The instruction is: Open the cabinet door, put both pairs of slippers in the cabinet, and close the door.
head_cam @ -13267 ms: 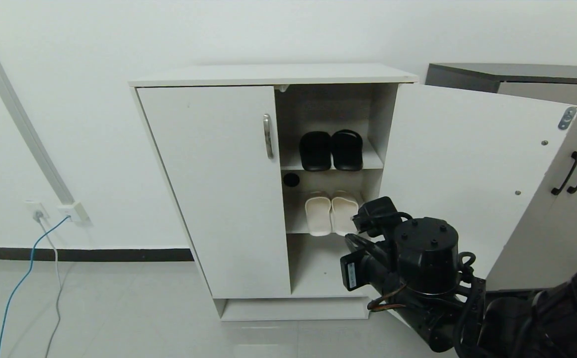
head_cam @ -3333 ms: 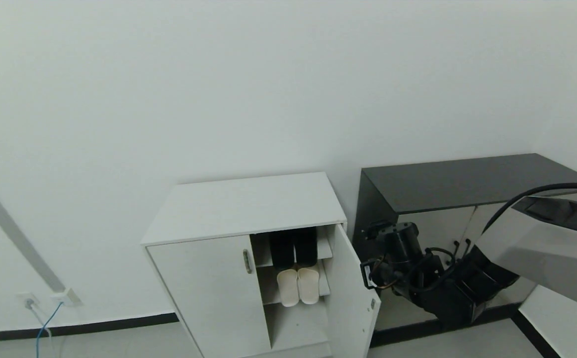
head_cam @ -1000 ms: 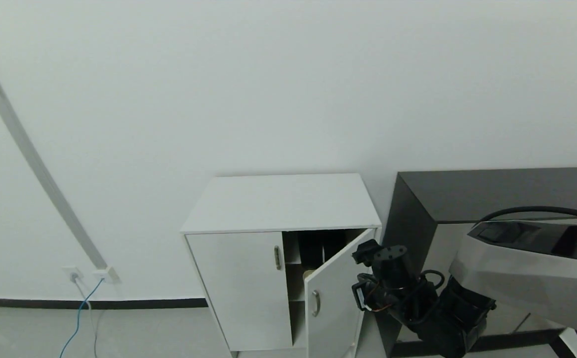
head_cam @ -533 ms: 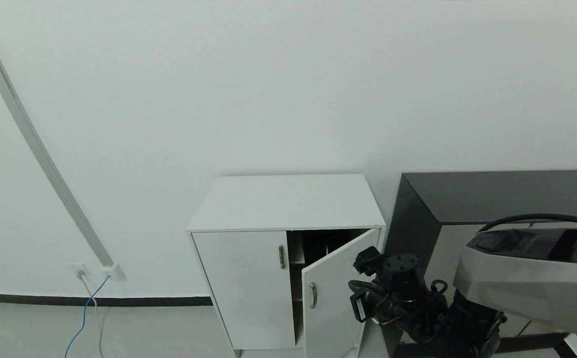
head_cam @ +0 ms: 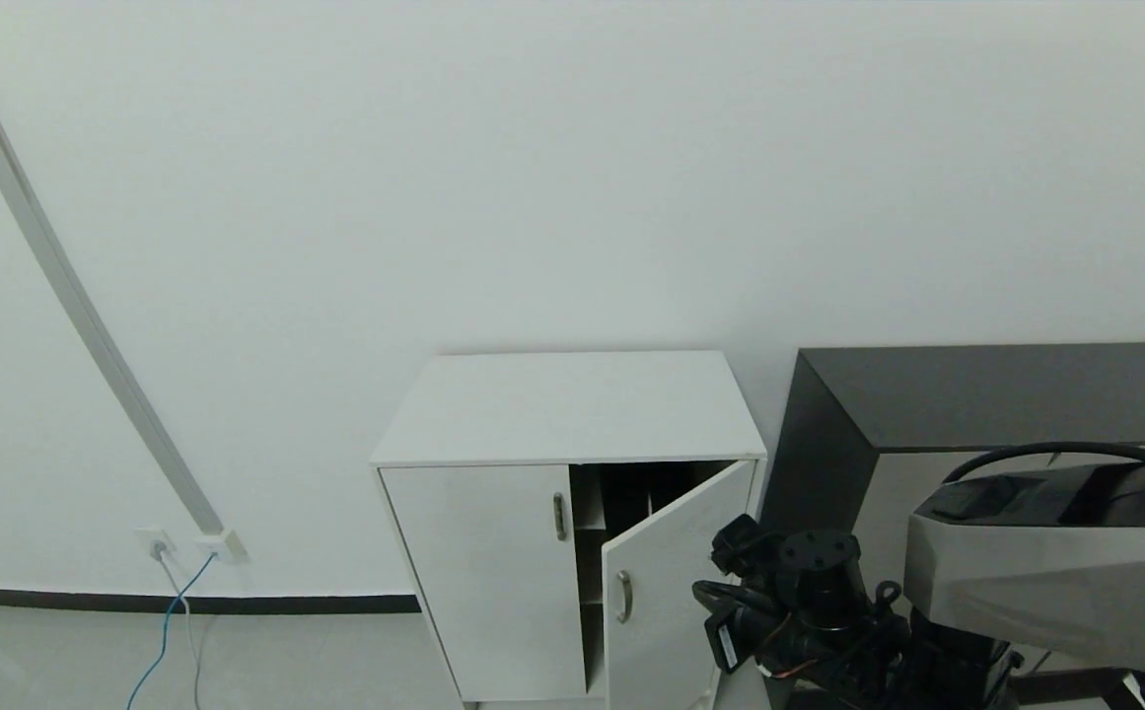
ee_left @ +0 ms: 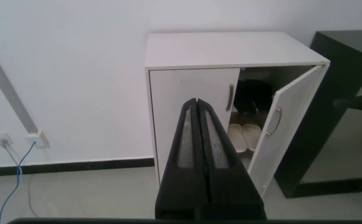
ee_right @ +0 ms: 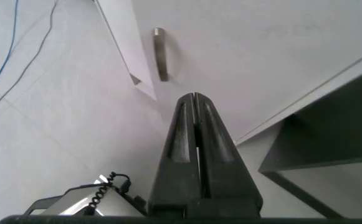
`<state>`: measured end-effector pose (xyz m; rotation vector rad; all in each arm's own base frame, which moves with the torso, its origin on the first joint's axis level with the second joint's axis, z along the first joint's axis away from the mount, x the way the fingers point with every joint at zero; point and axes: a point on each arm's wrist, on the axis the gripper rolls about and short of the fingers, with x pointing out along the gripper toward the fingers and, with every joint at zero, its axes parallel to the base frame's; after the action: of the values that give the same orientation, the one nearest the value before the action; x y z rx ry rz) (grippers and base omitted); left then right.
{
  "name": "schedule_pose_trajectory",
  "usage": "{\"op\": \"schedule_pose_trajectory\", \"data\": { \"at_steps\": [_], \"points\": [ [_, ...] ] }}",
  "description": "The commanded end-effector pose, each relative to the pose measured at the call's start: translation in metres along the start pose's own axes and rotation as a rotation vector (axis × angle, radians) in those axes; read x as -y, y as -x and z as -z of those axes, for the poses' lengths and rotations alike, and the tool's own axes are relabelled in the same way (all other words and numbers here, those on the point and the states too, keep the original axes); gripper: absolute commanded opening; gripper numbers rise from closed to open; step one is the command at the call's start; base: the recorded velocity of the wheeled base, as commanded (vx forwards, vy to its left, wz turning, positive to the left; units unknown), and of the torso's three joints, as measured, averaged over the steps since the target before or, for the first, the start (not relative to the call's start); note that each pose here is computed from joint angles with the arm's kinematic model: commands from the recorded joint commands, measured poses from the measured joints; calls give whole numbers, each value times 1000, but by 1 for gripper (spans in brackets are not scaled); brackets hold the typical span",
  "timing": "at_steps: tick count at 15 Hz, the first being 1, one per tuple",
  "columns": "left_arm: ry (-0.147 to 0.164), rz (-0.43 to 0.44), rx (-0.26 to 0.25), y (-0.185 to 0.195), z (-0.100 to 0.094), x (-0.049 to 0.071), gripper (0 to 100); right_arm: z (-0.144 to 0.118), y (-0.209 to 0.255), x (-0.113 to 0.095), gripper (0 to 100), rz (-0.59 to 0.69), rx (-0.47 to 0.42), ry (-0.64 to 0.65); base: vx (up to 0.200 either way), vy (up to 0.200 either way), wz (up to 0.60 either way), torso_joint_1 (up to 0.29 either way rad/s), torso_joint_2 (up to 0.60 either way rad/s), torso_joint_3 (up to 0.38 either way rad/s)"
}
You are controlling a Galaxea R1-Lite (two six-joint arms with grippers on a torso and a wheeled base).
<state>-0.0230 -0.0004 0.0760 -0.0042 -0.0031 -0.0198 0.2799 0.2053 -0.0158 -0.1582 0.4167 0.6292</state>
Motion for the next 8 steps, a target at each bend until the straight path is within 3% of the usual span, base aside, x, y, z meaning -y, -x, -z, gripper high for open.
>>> {"op": "schedule_pose_trajectory", "data": {
  "at_steps": [1, 8],
  "points": [
    [2, 0, -2, 0, 0, 0, 0, 3, -1, 1, 0, 2, -10, -1, 0, 0, 0, 0, 0, 0],
    [2, 0, -2, 0, 0, 0, 0, 6, -16, 2, 0, 4, 2, -8, 0, 0, 0, 0, 0, 0]
  ]
}}
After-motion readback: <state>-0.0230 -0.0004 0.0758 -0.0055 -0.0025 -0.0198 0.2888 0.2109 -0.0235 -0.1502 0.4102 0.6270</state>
